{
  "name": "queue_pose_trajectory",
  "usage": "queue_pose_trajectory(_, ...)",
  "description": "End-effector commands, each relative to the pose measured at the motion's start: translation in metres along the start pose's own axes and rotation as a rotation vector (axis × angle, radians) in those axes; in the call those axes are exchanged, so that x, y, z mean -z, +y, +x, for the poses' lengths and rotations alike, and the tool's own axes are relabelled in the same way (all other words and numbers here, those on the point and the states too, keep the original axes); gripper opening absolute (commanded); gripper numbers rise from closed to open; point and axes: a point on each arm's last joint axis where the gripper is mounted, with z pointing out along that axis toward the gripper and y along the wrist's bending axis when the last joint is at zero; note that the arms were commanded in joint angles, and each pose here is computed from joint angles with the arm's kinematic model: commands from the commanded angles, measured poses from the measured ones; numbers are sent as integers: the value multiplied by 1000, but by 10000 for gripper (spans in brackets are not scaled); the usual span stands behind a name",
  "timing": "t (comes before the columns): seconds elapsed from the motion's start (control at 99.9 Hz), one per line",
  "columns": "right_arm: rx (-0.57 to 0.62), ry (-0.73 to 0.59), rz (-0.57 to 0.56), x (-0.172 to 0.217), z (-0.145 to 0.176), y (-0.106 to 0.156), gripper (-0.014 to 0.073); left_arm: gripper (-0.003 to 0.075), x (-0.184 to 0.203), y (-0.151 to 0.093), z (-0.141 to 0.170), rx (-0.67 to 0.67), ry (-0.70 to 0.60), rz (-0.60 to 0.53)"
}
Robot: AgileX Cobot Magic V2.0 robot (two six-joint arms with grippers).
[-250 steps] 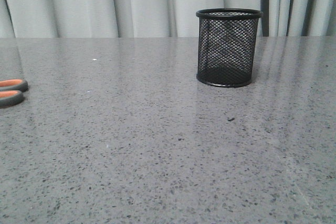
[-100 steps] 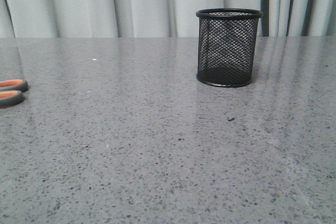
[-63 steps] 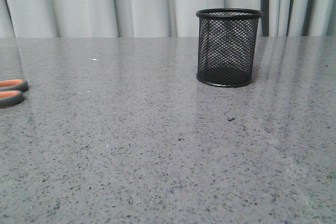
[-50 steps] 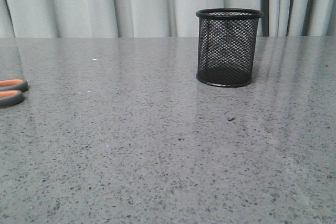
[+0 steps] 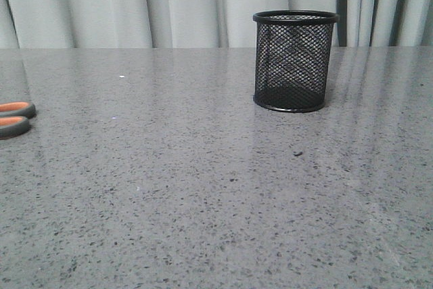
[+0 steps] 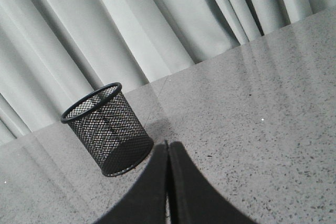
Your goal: Put scissors into bucket
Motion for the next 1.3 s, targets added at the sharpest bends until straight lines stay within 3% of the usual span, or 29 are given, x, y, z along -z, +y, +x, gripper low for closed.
queue_pose_trajectory(0.0, 0, -109, -18, 3, -17, 5, -61, -21, 5, -10, -21, 39, -116, 36)
queue_pose_trajectory(0.21, 14, -46, -45, -5, -57, 29, -48, -21, 6, -43, -59, -41, -110, 96)
queue_pose_trajectory(0.501, 182, 354, 0, -62, -101, 59, -49, -20, -20, -89, -117, -472, 219, 7)
queue_pose_trajectory(0.691, 228, 539, 26, -92, -114, 67, -48, -20, -41, -103, -139, -525, 381, -41)
queue_pose_trajectory(0.921, 260, 584, 19, -105, -119, 70, -47, -13, -61, -105, -140, -592, 543, -38)
queue_pose_trajectory(1.021, 274, 583, 9, -105, -122, 72, -46, 73, -69, -106, -136, -617, 608, -20)
queue_pose_trajectory(1.211, 296, 586, -1, -104, -125, 74, -23, 454, -83, -108, -130, -586, 659, 35)
queue_pose_trajectory(1.292, 297, 607, -7, -103, -123, 74, 66, 483, -87, -108, -127, -566, 676, 40)
